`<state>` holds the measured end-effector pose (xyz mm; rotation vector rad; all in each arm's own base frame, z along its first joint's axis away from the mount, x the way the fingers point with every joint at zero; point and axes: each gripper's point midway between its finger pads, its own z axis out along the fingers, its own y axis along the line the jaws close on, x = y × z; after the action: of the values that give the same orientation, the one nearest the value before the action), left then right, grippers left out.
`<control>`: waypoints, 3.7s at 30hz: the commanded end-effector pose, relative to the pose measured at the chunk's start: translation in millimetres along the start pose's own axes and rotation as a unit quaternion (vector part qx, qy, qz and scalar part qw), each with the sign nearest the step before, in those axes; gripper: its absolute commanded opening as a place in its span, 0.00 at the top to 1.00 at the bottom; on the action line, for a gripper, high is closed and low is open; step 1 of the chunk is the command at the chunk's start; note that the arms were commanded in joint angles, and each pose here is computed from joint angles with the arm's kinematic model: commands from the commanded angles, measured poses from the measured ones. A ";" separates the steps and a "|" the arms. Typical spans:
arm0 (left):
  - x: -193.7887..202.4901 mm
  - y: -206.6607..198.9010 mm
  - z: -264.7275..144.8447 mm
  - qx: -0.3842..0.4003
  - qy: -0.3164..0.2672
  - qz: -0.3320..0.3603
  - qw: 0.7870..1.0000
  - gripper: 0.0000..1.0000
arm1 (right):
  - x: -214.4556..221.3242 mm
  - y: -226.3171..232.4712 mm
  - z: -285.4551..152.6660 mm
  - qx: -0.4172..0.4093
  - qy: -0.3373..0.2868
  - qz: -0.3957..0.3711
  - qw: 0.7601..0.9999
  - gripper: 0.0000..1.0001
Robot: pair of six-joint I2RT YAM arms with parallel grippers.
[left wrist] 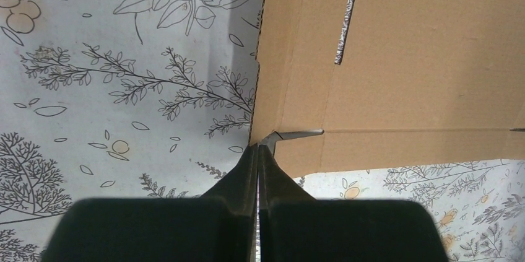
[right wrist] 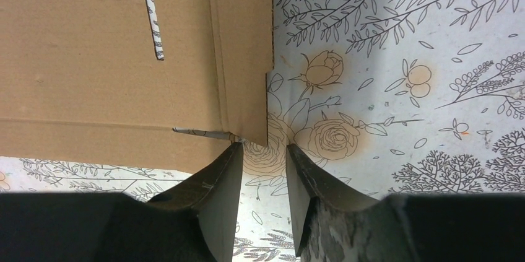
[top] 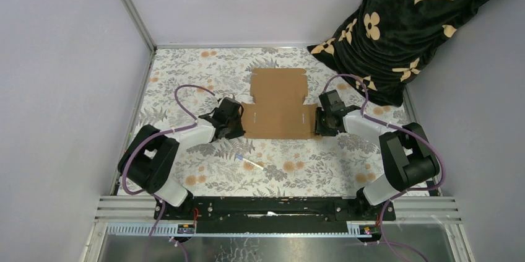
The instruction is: Fold the paper box
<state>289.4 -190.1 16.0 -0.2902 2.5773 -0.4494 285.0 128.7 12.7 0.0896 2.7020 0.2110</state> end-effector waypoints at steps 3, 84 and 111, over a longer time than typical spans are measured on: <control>-14.1 -20.9 -10.7 0.020 -0.020 -0.001 1.000 1.00 | -7.5 10.0 -12.3 -0.025 -0.016 0.008 1.000 0.60; -0.8 -63.6 6.6 0.039 0.006 0.034 0.999 1.00 | 0.6 73.0 3.5 -0.027 0.008 -0.056 0.998 0.59; -5.5 -83.9 5.7 0.063 0.007 0.029 0.998 0.73 | 27.8 71.3 32.8 0.005 0.041 -0.079 0.996 0.59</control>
<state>297.8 -244.1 30.2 -0.1766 2.5903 -0.4994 292.1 204.2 12.3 -0.1097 2.6937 0.1813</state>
